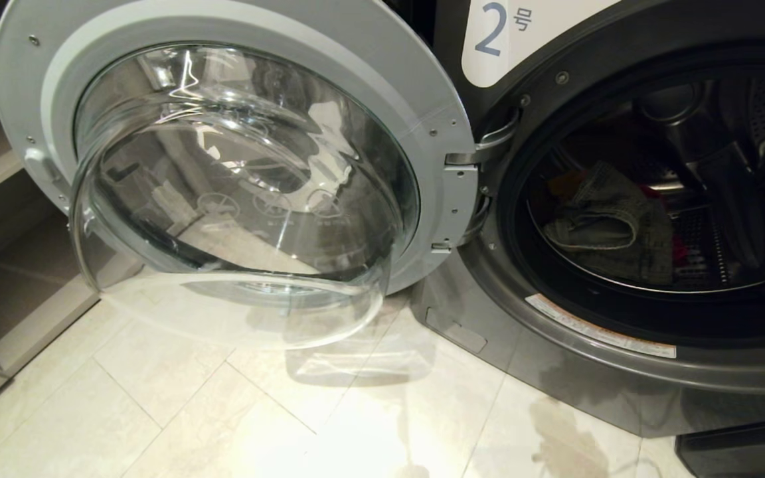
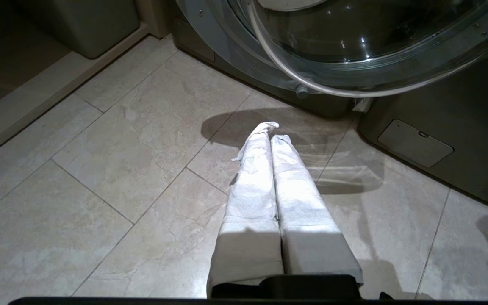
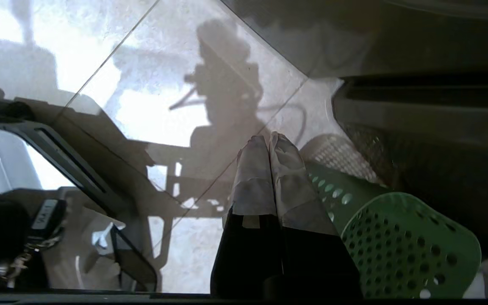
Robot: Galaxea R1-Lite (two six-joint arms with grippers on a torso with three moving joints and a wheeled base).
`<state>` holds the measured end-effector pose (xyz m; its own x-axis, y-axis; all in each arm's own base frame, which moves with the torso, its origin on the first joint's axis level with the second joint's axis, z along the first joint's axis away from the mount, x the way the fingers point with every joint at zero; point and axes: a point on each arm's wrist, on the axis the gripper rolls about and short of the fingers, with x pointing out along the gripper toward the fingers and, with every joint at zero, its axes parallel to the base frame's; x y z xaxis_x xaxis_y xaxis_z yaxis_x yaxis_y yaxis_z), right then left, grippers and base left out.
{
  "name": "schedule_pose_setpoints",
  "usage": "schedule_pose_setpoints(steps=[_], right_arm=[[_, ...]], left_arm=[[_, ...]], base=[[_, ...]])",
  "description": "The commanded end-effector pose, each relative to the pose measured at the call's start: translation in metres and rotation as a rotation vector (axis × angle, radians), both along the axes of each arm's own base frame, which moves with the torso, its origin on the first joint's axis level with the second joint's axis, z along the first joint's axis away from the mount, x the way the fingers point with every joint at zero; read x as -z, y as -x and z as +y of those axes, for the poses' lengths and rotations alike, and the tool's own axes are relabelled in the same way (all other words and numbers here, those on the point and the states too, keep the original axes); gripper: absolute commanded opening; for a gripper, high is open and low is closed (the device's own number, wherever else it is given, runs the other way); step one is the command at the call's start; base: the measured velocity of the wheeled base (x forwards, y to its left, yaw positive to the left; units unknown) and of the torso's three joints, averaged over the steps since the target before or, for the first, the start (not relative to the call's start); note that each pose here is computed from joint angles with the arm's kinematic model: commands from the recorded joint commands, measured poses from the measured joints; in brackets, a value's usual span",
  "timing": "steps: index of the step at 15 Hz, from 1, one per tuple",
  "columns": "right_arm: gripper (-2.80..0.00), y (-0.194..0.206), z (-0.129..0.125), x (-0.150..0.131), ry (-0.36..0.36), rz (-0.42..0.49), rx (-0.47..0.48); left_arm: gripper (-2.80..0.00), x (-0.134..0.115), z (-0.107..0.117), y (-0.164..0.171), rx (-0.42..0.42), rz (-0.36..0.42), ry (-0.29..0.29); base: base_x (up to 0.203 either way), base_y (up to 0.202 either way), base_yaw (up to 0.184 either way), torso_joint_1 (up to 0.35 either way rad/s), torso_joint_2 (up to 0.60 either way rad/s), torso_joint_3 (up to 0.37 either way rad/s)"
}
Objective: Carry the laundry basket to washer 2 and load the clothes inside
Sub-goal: Close the washing machine door with the left hand
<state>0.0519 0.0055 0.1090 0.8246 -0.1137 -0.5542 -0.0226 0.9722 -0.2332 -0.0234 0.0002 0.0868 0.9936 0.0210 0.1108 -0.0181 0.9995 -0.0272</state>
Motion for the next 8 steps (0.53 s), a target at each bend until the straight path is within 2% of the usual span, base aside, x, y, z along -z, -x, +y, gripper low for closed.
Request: schedule_pose_setpoints(steps=[1, 2, 5, 8], right_arm=[[-2.8, 0.026, -0.006, 0.026, 0.025, -0.126, -0.075], [-2.8, 0.031, -0.006, 0.023, 0.012, -0.198, -0.089], [-2.8, 0.049, -0.007, 0.024, 0.024, -0.353, -0.039], [-2.8, 0.051, -0.006, 0.025, 0.028, -0.355, -0.037]], left_arm=[[-2.8, 0.011, 0.0, -0.003, -0.001, 0.04, 0.001], [-2.8, 0.011, 0.0, -0.003, -0.002, 0.039, 0.001], [-2.8, 0.011, 0.0, -0.003, -0.002, 0.041, 0.001], [-2.8, 0.011, 0.0, -0.003, -0.001, 0.04, 0.001]], base=[[0.0, 0.0, 0.0, 0.0, 0.0, 0.0], [0.0, 0.0, 0.0, 0.0, 0.0, 0.0], [0.0, 0.0, 0.0, 0.0, 0.0, 0.0], [0.0, 0.0, 0.0, 0.0, 0.0, 0.0]])
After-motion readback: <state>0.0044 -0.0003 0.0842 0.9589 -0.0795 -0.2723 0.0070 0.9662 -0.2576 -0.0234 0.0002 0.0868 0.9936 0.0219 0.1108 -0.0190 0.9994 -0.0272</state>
